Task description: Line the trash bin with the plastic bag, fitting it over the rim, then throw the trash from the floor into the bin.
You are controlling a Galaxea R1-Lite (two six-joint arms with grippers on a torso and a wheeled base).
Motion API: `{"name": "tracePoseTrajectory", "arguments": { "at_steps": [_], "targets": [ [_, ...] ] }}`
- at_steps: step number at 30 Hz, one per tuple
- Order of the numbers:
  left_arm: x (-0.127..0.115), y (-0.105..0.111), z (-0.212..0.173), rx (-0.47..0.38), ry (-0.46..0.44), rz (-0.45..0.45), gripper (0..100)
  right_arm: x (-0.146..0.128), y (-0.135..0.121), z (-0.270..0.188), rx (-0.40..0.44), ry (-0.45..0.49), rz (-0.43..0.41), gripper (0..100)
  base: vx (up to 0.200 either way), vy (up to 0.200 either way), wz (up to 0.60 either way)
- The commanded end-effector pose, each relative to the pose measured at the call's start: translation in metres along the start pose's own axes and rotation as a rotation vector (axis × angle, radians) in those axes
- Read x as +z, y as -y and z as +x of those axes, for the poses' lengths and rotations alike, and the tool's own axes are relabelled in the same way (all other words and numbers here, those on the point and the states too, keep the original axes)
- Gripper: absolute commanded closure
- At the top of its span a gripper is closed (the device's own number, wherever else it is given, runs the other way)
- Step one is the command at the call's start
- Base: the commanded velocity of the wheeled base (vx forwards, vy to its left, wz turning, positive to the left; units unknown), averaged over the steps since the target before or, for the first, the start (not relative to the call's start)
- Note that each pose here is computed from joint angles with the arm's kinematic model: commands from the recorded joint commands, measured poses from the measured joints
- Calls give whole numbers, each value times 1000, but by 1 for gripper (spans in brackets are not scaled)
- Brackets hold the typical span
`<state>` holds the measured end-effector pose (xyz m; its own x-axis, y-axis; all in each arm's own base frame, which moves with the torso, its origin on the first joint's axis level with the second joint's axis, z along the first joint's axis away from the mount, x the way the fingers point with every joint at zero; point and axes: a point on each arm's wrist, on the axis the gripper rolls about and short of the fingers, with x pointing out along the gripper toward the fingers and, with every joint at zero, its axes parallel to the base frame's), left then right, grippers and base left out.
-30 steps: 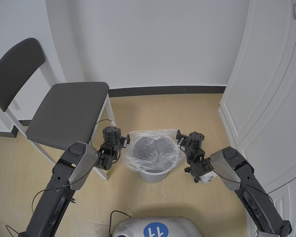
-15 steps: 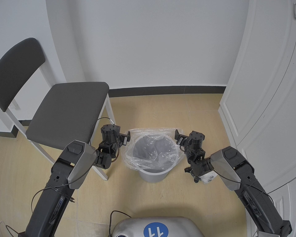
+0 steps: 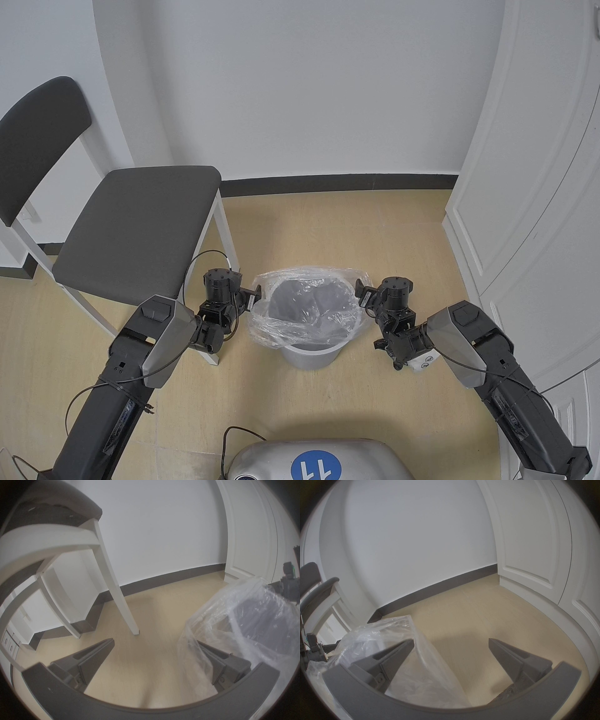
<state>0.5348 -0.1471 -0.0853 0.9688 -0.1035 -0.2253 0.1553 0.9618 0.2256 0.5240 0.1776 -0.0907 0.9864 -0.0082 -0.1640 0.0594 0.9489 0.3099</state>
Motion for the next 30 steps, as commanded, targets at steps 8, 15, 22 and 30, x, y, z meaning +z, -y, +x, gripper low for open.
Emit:
{"name": "tracePoseTrajectory", "arguments": {
  "at_steps": [8,15,22,30],
  "targets": [
    [-19,20,-1,-29,-23,-38,0,-6,-3,-2,-15,-29,-16,0,0,0,0],
    [-3,23,-5,-24,96,-51,0,3,-3,-20,14,-68,-51,0,0,0,0],
    [12,17,-12,-42,95,-51,0,4,-2,-25,63,-61,-77,0,0,0,0],
    [10,-8,-7,11,95,9,0,9,4,-20,49,-42,-104,0,0,0,0]
  ]
}}
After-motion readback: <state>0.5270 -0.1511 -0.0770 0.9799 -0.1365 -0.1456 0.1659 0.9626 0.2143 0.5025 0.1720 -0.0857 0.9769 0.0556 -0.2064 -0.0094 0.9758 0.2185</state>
